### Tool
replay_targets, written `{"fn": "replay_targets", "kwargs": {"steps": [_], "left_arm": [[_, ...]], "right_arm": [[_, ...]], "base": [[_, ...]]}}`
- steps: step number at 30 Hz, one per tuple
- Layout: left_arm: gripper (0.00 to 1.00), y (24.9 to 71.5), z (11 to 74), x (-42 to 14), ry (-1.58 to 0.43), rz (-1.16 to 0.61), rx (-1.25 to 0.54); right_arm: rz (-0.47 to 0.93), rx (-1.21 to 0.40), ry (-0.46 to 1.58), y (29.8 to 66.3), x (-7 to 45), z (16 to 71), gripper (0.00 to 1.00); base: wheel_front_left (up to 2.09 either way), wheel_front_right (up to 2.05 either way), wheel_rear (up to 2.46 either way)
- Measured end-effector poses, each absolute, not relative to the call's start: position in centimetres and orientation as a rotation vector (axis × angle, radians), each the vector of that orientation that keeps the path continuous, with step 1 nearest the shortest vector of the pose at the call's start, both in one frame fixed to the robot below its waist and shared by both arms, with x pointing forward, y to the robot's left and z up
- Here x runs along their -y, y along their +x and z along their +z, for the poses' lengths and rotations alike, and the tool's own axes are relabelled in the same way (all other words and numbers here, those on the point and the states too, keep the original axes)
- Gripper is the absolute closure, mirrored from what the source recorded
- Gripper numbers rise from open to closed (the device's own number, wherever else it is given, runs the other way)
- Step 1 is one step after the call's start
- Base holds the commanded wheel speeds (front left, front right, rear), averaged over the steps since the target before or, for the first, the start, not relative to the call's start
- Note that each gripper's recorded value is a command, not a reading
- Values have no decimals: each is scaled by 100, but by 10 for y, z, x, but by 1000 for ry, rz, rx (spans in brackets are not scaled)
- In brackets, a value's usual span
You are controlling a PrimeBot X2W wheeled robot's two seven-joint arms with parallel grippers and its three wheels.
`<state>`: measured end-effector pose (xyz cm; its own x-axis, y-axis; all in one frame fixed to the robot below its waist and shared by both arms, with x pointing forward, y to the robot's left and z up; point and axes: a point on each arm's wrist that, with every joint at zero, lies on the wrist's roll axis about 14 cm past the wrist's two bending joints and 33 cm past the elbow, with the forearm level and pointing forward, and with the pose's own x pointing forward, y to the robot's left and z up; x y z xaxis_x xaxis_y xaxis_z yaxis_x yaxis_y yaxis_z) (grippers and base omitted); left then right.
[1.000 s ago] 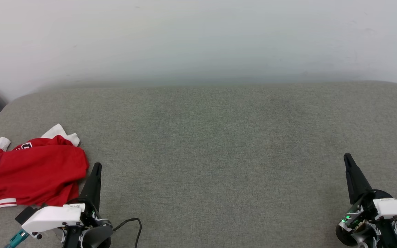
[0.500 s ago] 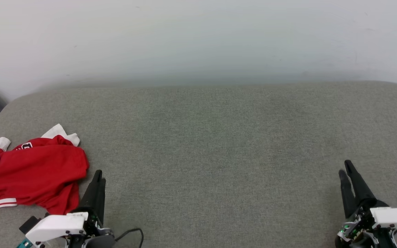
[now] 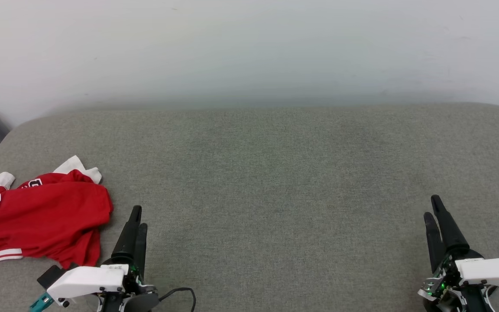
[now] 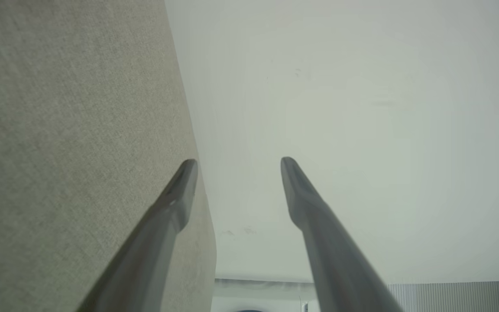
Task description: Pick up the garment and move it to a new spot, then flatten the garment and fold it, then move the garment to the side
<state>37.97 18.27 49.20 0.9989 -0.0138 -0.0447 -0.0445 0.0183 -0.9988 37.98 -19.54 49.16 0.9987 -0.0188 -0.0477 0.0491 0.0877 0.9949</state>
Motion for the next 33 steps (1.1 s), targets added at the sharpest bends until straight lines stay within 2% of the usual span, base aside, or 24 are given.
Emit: {"fn": "replay_targets", "kwargs": {"steps": [7,33], "left_arm": [[0,380,497,-176,-1456,-2,-45],[0,382,511,-165,-904,-66,-5]], "right_arm": [[-21,-23,1313,381,188,498,0],[28,-17,680,381,178,502,0]], "base": [[0,0,0],[0,0,0]]}}
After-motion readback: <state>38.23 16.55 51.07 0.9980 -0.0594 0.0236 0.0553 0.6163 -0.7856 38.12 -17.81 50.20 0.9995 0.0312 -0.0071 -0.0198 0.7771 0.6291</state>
